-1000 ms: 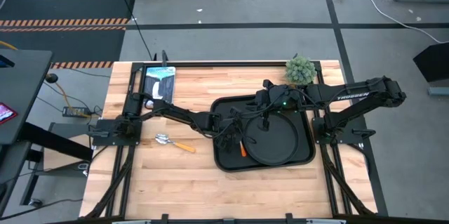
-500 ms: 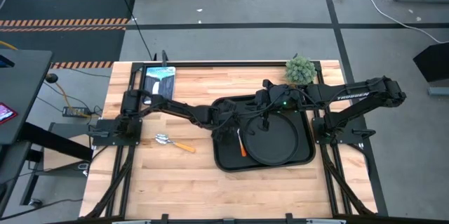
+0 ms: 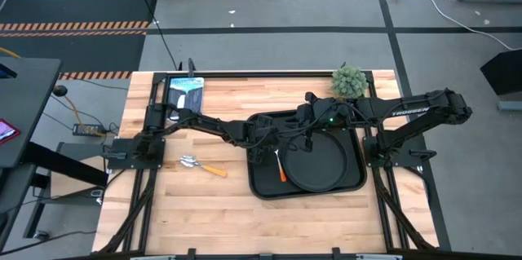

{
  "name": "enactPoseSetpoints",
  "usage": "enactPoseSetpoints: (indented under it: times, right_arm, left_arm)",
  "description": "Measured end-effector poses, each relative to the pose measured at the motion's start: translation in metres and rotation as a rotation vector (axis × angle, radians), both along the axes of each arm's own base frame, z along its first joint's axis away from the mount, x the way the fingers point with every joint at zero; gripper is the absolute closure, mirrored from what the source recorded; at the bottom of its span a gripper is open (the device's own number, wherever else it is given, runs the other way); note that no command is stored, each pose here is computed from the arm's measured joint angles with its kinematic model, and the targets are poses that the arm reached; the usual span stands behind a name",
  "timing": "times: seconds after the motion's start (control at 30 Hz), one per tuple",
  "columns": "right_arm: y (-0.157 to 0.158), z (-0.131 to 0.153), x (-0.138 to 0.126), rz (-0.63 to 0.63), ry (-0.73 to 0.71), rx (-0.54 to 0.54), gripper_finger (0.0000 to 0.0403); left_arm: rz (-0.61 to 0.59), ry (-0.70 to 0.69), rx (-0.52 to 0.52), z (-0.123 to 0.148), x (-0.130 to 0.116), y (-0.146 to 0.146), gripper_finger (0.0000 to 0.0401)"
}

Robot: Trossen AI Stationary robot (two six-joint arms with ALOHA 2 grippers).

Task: Pick and place plate/cup/fork/spoon on tray
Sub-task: Put the orange fork on the black tray to the left of the black plate

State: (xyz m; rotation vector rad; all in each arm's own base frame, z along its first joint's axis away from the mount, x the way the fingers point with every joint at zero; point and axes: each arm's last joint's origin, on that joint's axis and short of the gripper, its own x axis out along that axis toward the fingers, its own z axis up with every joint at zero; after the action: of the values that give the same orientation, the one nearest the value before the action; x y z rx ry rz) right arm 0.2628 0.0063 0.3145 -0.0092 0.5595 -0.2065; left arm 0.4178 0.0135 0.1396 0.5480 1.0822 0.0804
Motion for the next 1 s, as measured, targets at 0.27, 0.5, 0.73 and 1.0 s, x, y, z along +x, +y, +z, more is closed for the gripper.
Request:
enactPoseSetpoints:
  times: [0.27,0.5,0.73,1.0]
  right_arm:
    - [0.000,0.000,0.000,0.006,0.000,0.004,0.0328]
    - [0.000,0.000,0.000,0.006,0.000,0.004,0.0328]
    - [0.000,0.000,0.000,0.006,0.001,0.004,0.0328]
    - [0.000,0.000,0.000,0.006,0.000,0.004,0.0328]
  left_arm:
    - [0.012,-0.036,-0.016,0.001,0.003,0.000,0.0312]
    - [0.011,-0.053,-0.014,0.002,0.004,0.000,0.0312]
    - [0.002,-0.049,-0.001,0.002,0.004,0.004,0.0312]
    - [-0.009,-0.042,0.036,0.011,0.001,0.004,0.0312]
